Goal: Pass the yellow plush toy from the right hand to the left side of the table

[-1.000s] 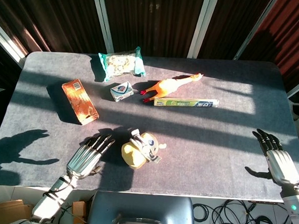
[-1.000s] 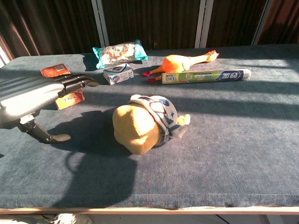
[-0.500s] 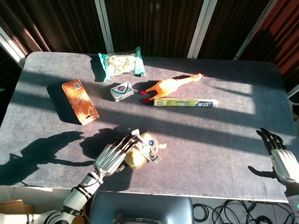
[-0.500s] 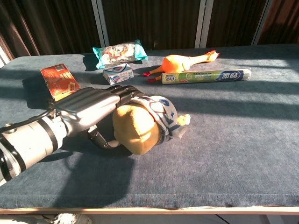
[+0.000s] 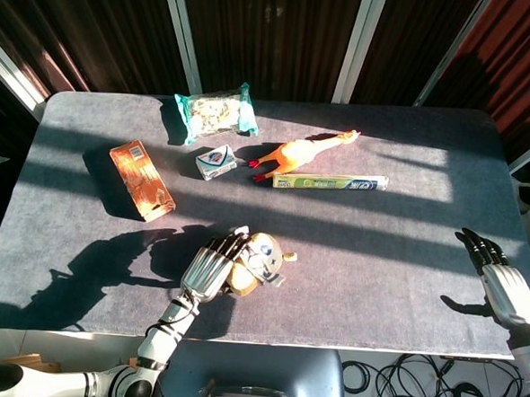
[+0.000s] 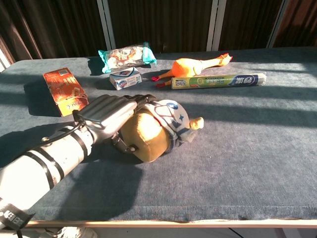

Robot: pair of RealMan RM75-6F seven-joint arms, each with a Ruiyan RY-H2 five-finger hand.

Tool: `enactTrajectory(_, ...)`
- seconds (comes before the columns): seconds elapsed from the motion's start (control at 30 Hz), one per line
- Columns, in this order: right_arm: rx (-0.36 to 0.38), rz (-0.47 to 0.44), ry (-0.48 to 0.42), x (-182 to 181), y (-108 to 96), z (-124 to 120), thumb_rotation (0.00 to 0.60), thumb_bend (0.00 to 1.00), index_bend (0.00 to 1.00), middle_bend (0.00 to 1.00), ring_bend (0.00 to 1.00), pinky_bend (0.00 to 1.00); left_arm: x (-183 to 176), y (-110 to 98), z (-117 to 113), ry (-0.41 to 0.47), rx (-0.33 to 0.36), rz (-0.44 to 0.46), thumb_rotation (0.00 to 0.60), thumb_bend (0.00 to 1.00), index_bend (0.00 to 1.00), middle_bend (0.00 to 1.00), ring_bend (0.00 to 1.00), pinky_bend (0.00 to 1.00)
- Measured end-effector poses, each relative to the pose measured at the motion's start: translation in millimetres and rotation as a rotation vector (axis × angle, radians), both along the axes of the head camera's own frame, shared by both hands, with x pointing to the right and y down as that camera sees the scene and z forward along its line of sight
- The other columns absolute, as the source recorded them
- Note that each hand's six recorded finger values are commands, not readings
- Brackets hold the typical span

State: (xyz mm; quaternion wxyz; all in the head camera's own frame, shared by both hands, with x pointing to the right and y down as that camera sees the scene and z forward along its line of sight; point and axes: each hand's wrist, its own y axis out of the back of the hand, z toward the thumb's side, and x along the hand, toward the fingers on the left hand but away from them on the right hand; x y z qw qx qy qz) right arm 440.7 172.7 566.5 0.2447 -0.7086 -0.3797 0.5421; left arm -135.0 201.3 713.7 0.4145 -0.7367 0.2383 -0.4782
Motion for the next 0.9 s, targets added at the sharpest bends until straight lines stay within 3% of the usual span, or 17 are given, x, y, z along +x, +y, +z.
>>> enactTrajectory(0.13,-0.001,-0.002,0.007,-0.4,0.4,0.8,0.600,0.08,0.00,0.00,0.00,0.00,-3.5,-1.3,2.1,0.051,0.005,-0.040,0.600,0.27,0.68,0.66,0.62,0.64)
enactTrajectory(0.27,-0.012,-0.001,0.009,-1.2,1.2,2.7,0.600,0.08,0.00,0.00,0.00,0.00,-12.3,-1.9,6.4,0.060,0.002,-0.066,0.600,0.28,0.78,0.77,0.71,0.73)
enactTrajectory(0.6,-0.037,-0.006,0.008,-2.3,3.0,3.5,0.600,0.08,0.00,0.00,0.00,0.00,-50.8,-10.8,-9.9,-0.036,0.051,-0.057,0.600,0.31,0.82,0.81,0.74,0.77)
enactTrajectory(0.73,-0.029,-0.009,0.034,-3.0,3.8,5.4,0.600,0.08,0.00,0.00,0.00,0.00,-88.3,-20.8,-29.1,-0.118,0.094,-0.057,0.600,0.31,0.82,0.81,0.74,0.77)
enactTrajectory(0.9,-0.039,-0.038,0.069,-8.3,8.3,10.2,0.600,0.08,0.00,0.00,0.00,0.00,-141.0,-24.1,-48.0,-0.194,0.096,-0.097,0.600,0.31,0.81,0.80,0.74,0.77)
